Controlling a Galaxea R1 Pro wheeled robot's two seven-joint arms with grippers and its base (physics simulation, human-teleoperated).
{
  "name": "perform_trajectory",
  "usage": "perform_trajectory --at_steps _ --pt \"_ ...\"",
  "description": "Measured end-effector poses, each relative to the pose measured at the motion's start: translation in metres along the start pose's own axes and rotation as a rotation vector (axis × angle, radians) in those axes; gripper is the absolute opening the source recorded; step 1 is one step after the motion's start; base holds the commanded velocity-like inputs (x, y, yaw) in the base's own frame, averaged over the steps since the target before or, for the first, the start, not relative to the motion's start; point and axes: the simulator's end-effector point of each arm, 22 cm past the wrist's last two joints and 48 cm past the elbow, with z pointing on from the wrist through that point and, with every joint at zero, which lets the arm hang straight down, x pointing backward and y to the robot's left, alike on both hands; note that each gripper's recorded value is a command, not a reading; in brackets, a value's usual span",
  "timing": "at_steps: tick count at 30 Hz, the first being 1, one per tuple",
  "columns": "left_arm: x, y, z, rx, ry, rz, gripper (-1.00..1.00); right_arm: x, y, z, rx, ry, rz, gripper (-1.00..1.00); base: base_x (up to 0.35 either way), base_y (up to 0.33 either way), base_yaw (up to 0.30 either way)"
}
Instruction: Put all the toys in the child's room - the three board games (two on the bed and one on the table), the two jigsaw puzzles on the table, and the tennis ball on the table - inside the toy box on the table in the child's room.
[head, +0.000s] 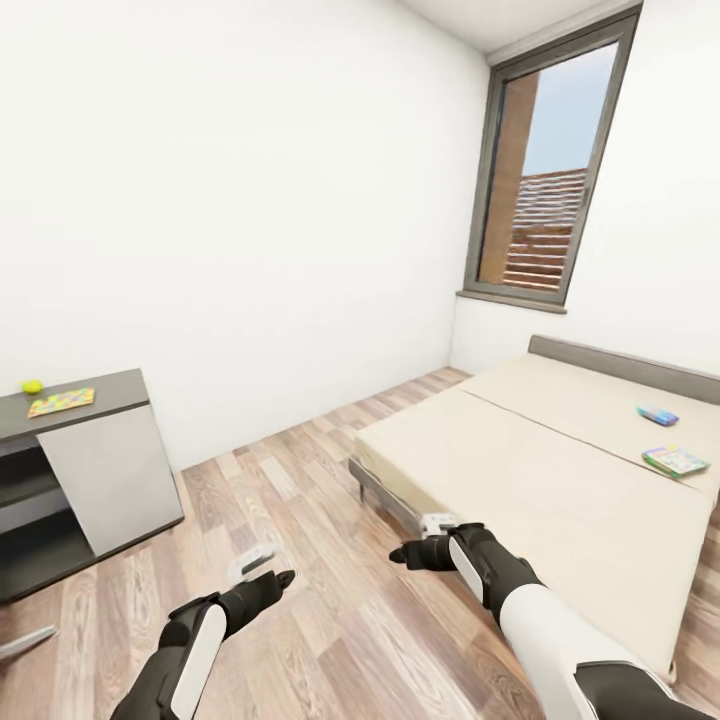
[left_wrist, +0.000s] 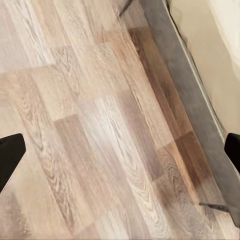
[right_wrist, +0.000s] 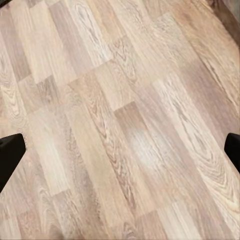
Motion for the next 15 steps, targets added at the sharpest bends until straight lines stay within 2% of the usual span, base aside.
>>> perform_trajectory --at_steps 11,15 --pt "0.0004 0.0005 0.0002 -0.003 0.001 0.001 1.0 0.0001 0.0 0.0001 0.0 0.0 0.0 1.0 0.0 0.0 0.299" --pt "0.0007 0.0009 0.0002 -0.006 0.001 0.003 1.0 0.0 0.0 0.0 0.0 -0.001 0.0 1.0 0.0 -0.043 0.218"
